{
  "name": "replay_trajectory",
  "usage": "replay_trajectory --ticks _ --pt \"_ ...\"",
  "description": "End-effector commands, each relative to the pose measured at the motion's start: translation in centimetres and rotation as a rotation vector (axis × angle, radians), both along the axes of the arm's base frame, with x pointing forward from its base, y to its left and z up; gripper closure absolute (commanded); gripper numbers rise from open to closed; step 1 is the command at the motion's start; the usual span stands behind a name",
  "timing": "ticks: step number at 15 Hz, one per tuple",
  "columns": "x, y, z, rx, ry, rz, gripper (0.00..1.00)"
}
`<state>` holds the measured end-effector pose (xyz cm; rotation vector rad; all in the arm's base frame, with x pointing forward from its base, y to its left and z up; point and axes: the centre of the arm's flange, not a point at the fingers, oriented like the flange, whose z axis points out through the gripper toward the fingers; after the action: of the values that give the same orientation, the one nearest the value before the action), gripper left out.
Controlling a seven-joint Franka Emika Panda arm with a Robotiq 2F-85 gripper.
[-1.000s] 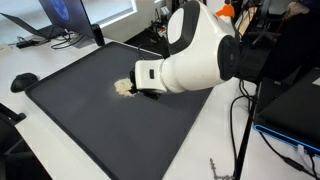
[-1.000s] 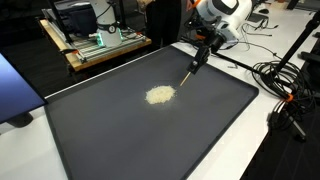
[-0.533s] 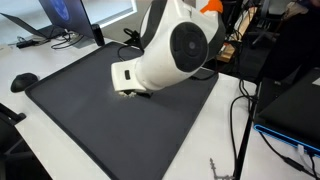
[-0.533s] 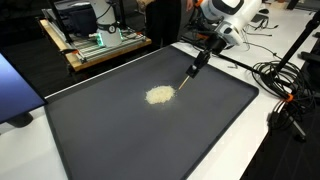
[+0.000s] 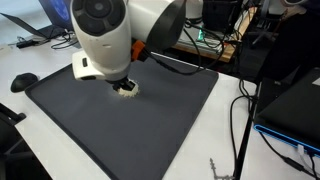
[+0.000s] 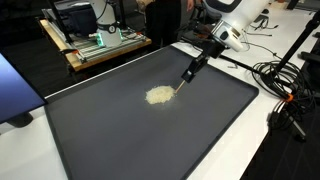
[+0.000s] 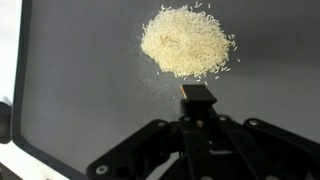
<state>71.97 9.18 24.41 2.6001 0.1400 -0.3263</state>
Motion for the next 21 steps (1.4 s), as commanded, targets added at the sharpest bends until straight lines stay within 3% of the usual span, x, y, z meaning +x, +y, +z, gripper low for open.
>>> replay_trajectory --ticks 1,12,21 --pt "1.2 -3.1 1.6 0.115 0.011 -0.027 0.97" --pt "1.8 -12.3 2.1 0.419 0.025 -0.087 0.97" --pt "-0.8 -20.1 0.4 0.651 -0.054 -0.14 0.97"
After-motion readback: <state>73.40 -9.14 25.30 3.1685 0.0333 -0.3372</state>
